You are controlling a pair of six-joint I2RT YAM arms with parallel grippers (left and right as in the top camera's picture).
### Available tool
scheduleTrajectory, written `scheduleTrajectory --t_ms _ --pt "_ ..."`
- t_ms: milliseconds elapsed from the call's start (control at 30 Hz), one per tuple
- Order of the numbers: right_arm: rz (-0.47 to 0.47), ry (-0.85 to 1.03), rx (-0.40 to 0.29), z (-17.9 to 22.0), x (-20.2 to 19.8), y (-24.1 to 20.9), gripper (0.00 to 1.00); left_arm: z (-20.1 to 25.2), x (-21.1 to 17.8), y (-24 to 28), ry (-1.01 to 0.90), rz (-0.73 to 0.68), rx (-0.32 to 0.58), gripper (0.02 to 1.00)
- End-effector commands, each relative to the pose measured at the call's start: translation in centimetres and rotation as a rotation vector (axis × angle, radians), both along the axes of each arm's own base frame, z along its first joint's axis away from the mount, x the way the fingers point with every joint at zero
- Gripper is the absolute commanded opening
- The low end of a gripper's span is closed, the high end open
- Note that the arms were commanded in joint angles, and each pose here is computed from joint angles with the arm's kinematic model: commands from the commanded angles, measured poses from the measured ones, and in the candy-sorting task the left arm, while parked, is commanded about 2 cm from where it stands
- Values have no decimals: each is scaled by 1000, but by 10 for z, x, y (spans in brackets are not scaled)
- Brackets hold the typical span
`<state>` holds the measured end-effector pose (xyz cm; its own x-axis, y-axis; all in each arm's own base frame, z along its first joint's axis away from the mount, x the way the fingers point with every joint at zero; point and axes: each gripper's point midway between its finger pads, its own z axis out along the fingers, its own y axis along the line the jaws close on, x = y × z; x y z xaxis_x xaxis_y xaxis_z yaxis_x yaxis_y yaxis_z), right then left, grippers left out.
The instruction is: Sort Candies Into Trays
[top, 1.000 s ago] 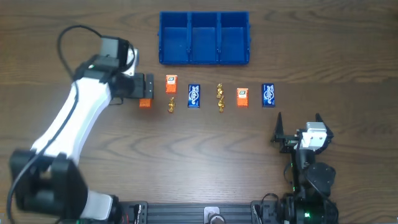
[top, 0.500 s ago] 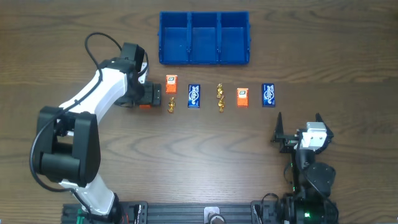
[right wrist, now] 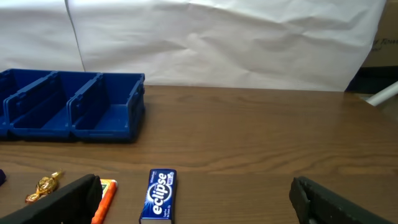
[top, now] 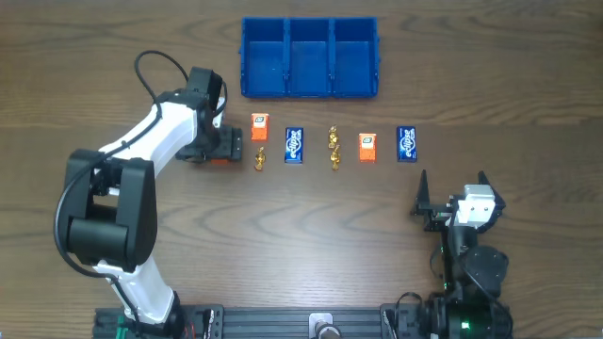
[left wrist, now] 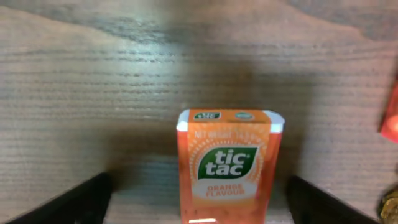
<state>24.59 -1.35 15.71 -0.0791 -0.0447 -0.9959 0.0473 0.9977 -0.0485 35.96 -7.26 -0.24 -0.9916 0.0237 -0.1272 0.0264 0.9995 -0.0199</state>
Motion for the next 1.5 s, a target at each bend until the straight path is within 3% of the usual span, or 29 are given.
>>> scheduleTrajectory --t_ms 33,167,500,733,867,967,1133,1300,1500 --pt "5 4 -13 -1 0 0 1000 -6 5 -2 -4 1 13 667" --pt "5 4 -13 -1 0 0 1000 -5 5 -7 -14 -5 25 503" --pt "5 4 -13 -1 0 0 1000 -5 5 -13 -19 9 18 215" --pt "5 4 -13 -1 0 0 1000 30 19 -17 -80 86 -1 169" --pt "5 4 -13 -1 0 0 1000 111 52 -32 -241 133 25 159" --pt "5 4 -13 -1 0 0 1000 175 85 -57 -389 111 -3 159" --pt "5 4 -13 -1 0 0 1000 230 128 -80 -504 106 -37 163" --pt "5 4 -13 -1 0 0 1000 222 159 -95 -491 101 -39 165" --pt "5 4 -13 -1 0 0 1000 162 170 -103 -386 86 -1 169"
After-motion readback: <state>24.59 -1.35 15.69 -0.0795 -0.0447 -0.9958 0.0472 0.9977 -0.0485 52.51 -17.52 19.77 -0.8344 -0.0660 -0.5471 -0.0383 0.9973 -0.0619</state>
